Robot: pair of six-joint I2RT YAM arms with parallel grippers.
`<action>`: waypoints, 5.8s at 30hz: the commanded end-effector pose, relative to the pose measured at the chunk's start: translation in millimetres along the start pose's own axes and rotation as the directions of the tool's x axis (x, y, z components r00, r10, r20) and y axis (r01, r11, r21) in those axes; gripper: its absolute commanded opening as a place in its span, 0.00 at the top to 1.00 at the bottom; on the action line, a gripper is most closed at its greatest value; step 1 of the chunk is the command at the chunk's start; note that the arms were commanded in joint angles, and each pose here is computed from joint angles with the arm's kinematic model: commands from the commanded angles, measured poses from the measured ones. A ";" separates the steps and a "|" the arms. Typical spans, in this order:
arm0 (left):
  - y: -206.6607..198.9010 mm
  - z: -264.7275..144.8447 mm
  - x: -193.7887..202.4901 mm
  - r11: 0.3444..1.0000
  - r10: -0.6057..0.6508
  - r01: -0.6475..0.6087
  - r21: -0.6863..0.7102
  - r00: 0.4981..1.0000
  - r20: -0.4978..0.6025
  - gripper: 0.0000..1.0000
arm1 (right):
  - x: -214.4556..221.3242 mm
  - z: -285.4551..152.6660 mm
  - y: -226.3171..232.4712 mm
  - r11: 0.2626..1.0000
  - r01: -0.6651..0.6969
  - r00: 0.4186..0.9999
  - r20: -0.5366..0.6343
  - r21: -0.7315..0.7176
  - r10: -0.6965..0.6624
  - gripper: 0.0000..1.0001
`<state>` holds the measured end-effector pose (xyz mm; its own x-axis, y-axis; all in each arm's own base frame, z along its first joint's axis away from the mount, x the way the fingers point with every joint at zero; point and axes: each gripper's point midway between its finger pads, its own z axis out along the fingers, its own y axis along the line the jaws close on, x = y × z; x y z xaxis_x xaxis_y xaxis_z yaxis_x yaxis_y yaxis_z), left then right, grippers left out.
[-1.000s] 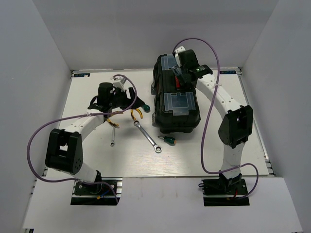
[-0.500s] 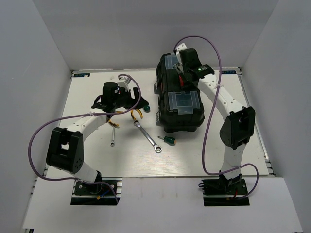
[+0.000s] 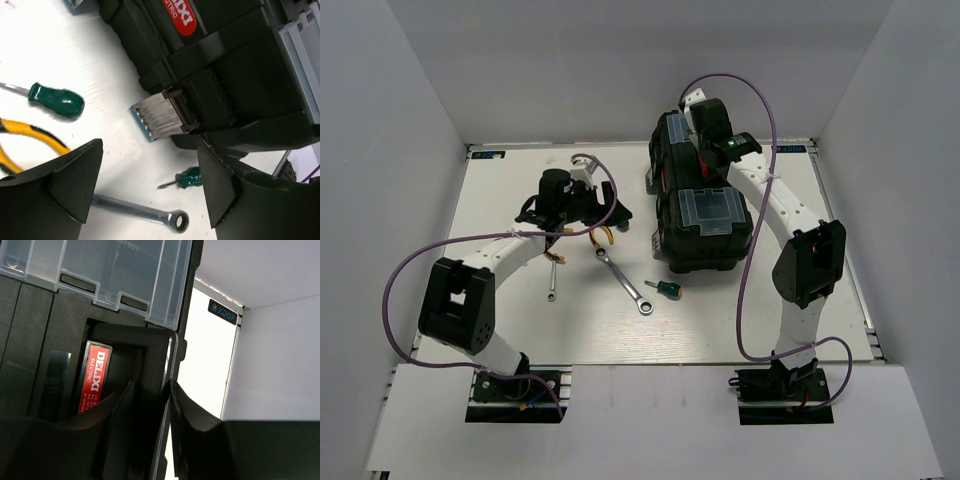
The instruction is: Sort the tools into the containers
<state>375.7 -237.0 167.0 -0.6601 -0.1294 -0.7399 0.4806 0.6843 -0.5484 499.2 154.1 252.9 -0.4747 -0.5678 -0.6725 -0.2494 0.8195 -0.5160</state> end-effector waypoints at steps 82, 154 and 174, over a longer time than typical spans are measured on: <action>-29.6 23.3 11.2 0.993 0.113 -0.113 0.029 0.994 0.006 0.14 | -16.8 -47.9 37.0 0.992 0.033 0.997 0.071 -0.119 -0.025 1.00; -4.3 -45.1 -8.0 0.972 0.094 -0.054 -0.228 0.981 0.170 0.08 | -39.6 -76.9 65.8 0.984 -0.041 0.995 0.083 -0.173 0.056 1.00; -12.0 26.8 -3.3 0.995 -0.068 0.074 -0.061 0.993 0.094 0.08 | -78.3 -123.2 -57.9 0.945 -0.310 0.902 0.282 -0.100 0.326 1.00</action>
<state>376.7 -247.2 136.0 -0.6648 -0.2049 -0.7183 0.3400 0.7733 -0.5353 444.2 193.7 276.8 -0.5097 -0.4450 -0.7363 -0.3499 0.8891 -0.2952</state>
